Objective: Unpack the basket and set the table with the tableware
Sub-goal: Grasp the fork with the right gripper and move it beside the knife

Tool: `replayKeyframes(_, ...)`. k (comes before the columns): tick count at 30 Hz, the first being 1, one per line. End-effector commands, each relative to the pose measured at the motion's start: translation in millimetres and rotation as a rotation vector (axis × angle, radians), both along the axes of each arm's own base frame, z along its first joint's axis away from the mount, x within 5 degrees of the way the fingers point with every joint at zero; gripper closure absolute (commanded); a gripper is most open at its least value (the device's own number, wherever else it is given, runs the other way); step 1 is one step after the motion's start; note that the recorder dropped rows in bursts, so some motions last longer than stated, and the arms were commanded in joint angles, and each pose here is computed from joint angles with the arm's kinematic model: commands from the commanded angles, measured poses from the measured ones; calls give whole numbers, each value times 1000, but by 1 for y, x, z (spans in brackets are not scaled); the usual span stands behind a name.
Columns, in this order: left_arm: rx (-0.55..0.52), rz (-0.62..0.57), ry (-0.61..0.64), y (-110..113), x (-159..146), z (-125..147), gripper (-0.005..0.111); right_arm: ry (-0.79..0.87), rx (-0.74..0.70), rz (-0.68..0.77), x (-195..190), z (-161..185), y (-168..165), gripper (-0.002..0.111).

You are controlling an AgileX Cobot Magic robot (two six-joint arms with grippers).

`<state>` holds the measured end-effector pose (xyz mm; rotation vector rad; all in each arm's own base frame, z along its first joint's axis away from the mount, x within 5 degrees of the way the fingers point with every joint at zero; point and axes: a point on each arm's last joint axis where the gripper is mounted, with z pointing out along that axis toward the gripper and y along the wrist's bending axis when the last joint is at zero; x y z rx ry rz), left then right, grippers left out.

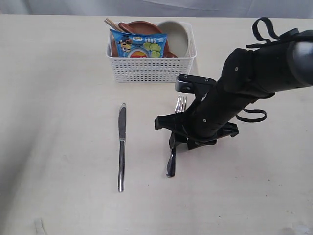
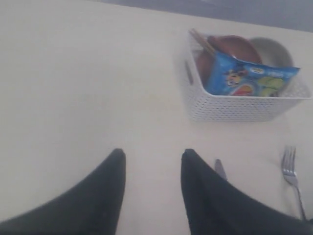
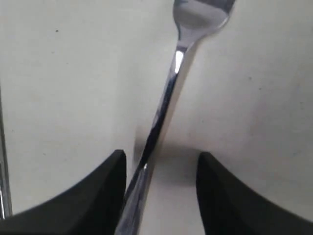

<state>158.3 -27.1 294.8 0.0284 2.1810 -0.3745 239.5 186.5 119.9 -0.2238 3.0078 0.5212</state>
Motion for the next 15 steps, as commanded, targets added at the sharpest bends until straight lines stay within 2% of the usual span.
replayKeyframes(1, 30, 57, 6, 11, -2, -1, 70, -34, 11, -4, 5, 0, 2, 64)
replayKeyframes(5, 32, 61, 4, 12, -1, -1, 70, -26, 14, -3, 9, -3, 9, 64)
replayKeyframes(9, 32, 59, 7, 12, -2, -1, 70, 25, 7, 12, 13, -9, 17, 69)
replayKeyframes(12, 32, 59, 7, 12, -2, -1, 70, 69, 1, 35, 13, -12, 20, 80)
replayKeyframes(15, 32, 59, 7, 12, -2, -1, 70, 86, -1, 65, 12, -12, 20, 96)
